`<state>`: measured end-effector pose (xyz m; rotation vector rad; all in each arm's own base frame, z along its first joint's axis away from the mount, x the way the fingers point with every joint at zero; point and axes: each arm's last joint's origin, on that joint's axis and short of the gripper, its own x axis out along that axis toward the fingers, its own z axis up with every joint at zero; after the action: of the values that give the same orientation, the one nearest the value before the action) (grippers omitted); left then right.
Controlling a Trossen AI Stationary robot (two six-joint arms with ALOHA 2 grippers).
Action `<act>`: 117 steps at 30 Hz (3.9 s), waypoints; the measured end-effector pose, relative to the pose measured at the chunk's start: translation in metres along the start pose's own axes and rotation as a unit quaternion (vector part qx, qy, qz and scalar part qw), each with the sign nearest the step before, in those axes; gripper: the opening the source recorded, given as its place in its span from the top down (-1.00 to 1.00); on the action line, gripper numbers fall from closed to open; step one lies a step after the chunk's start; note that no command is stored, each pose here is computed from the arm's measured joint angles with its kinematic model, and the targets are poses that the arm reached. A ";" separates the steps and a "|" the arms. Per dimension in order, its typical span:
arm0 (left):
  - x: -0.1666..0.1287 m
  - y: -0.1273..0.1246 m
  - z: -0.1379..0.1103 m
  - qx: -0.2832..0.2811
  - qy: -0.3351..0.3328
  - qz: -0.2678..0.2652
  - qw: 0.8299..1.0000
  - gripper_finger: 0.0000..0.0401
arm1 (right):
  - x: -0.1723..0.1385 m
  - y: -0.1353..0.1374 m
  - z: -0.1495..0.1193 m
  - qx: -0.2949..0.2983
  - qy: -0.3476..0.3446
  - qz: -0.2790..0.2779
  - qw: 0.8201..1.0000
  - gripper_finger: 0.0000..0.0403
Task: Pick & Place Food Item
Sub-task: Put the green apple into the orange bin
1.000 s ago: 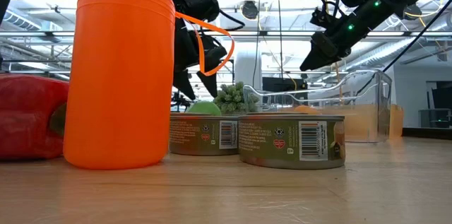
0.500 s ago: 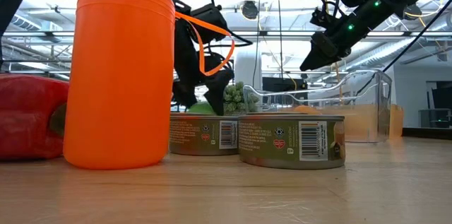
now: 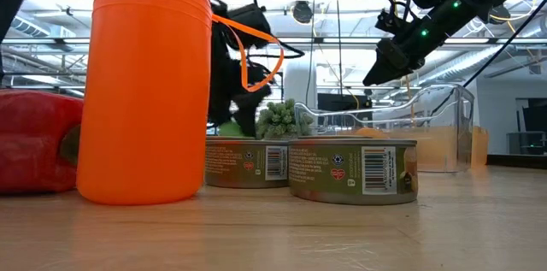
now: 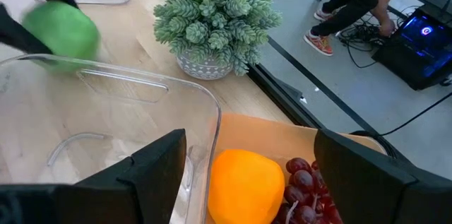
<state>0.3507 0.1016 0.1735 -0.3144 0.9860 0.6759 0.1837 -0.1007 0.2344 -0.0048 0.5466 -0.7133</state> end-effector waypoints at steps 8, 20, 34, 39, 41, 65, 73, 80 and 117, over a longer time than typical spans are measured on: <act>-0.078 0.003 0.026 -0.002 -0.147 -0.045 0.988 -0.41 | 0.000 0.000 0.000 -0.007 0.000 0.000 1.000 -0.45; -0.094 -0.022 0.023 0.009 -0.357 -0.177 0.917 -0.41 | -0.004 0.016 0.001 -0.109 -0.019 0.102 0.989 -0.45; -0.084 -0.005 0.001 0.001 -0.468 -0.333 0.819 -0.43 | -0.008 0.039 0.010 -0.148 -0.081 0.160 0.973 -0.46; -0.085 -0.010 -0.002 0.015 -0.466 -0.337 0.818 -0.50 | -0.003 0.056 0.020 -0.211 -0.155 0.164 0.951 -0.54; -0.085 -0.012 -0.003 0.017 -0.464 -0.339 0.819 -0.50 | -0.002 0.068 0.022 -0.267 -0.192 0.164 0.930 -0.60; -0.088 -0.016 -0.005 0.024 -0.454 -0.372 0.809 -0.52 | 0.017 0.131 0.031 -0.396 -0.414 0.030 0.819 -0.78; -0.081 -0.023 -0.005 0.036 -0.429 -0.410 0.804 -0.52 | 0.017 0.130 0.032 -0.393 -0.430 0.040 0.812 -0.77; -0.078 -0.024 -0.005 0.029 -0.427 -0.416 0.802 -0.53 | 0.016 0.131 0.032 -0.380 -0.418 0.034 0.825 -0.53; -0.112 0.035 0.002 0.008 -0.401 -0.287 0.870 -0.69 | -0.012 0.010 -0.021 -0.061 -0.175 -0.134 0.974 -0.52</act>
<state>0.2874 0.0869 0.2718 -0.2564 0.0702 0.1952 0.1723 -0.0817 0.2205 -0.3184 0.2511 -0.9170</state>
